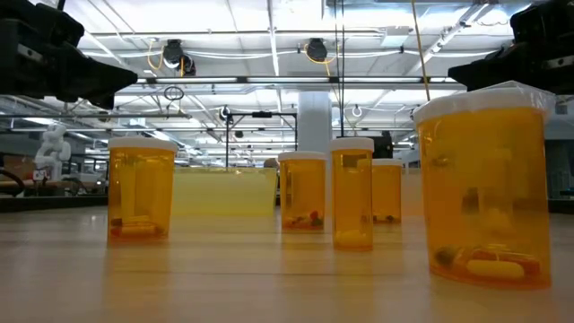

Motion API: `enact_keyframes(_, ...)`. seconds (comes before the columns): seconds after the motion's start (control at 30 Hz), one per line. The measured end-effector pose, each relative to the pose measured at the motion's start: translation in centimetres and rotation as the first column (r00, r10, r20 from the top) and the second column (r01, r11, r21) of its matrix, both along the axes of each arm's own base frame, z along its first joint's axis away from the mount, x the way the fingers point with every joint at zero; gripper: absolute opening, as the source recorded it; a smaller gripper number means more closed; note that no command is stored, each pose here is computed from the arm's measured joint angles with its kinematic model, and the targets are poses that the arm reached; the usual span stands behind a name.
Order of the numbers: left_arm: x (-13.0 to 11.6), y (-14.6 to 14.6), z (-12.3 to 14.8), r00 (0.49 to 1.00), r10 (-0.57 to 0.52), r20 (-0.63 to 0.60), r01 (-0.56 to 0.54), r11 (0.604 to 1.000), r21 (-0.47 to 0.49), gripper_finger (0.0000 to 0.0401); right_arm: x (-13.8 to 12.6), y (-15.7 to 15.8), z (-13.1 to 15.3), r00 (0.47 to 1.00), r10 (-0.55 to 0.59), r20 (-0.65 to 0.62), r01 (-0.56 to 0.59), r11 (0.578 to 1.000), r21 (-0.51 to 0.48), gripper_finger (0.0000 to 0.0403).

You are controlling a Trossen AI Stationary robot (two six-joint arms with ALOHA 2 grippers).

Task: Pick and place medicine bottles into bin by pill shape (circle, oval)
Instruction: Put the small orange pill bottle into the yellow bin

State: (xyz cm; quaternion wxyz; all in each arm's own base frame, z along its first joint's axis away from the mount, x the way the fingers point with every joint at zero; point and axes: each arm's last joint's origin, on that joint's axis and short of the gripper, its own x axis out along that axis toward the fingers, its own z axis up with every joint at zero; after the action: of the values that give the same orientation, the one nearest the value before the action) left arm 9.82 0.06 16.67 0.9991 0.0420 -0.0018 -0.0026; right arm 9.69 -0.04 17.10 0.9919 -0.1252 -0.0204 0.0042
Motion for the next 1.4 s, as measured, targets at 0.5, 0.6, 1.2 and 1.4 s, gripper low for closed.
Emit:
enact_keyframes(0.5,-0.1,0.0,1.5,1.0,0.017,0.025,-0.015,0.998,-0.064,0.0035,0.0,0.0,0.0,1.0,0.001,0.0,-0.001,0.999,0.048,0.0)
enact_keyframes(0.6,-0.2,0.0,2.7,1.0,0.018,-0.007,-0.018,0.999,-0.047,0.0035,0.0,0.0,0.0,1.0,0.002,0.0,-0.002,0.997,0.075,0.0)
enact_keyframes(1.2,2.9,0.1,16.2,0.97,0.033,-0.24,-0.045,0.998,-0.045,0.0035,0.0,0.0,0.1,1.0,0.001,0.003,-0.002,0.987,0.16,0.0)
enact_keyframes(1.4,4.5,0.3,17.4,0.944,0.102,-0.313,-0.111,0.994,-0.01,0.0035,0.0,0.0,0.1,1.0,-0.005,0.003,0.004,0.987,0.161,0.0)
